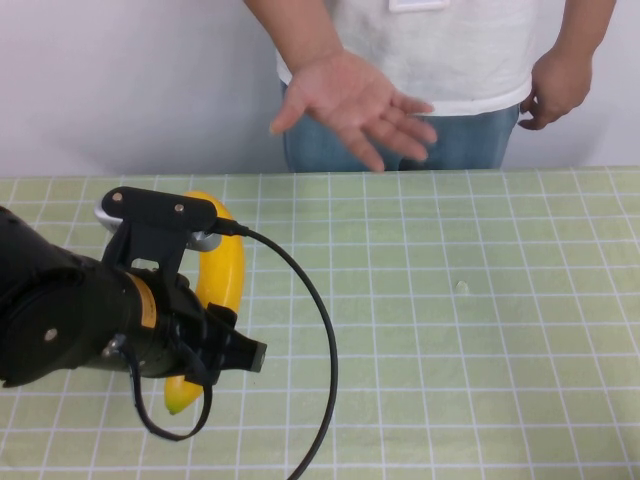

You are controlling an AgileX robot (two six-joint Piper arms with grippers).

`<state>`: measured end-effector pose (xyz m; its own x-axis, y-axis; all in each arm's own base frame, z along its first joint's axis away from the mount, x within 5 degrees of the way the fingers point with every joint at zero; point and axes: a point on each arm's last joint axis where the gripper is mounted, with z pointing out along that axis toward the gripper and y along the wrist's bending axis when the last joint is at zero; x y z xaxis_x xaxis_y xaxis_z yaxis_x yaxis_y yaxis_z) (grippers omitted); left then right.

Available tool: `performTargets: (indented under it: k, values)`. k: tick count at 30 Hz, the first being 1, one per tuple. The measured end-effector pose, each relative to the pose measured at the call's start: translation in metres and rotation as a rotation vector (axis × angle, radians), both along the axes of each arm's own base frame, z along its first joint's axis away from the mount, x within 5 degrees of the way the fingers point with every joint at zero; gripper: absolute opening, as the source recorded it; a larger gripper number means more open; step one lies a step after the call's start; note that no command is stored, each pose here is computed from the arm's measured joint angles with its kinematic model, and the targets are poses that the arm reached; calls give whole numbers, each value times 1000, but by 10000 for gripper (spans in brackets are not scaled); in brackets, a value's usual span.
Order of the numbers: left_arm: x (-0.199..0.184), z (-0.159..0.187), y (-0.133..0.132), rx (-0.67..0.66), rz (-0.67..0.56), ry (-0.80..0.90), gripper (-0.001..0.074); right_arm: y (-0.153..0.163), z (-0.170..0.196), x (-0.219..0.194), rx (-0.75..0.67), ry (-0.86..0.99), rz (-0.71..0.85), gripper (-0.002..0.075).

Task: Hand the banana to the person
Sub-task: Hand the grabbed banana to the person

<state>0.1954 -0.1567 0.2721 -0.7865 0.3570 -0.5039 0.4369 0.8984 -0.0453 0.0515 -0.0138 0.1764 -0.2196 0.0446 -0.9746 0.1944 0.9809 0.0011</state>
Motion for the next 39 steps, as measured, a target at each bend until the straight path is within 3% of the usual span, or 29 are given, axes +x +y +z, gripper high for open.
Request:
performTargets:
  k: [18,30,39]
  values:
    - [5,9,-4,1,-55,-63,291,0,0,0,0,0,0,-9]
    - [52,31,-43,67,-224,-171,291,0,0,0,0,0,0,-9]
    - [86,20,-71,156,-300,-137,291,0,0,0,0,0,0,-9]
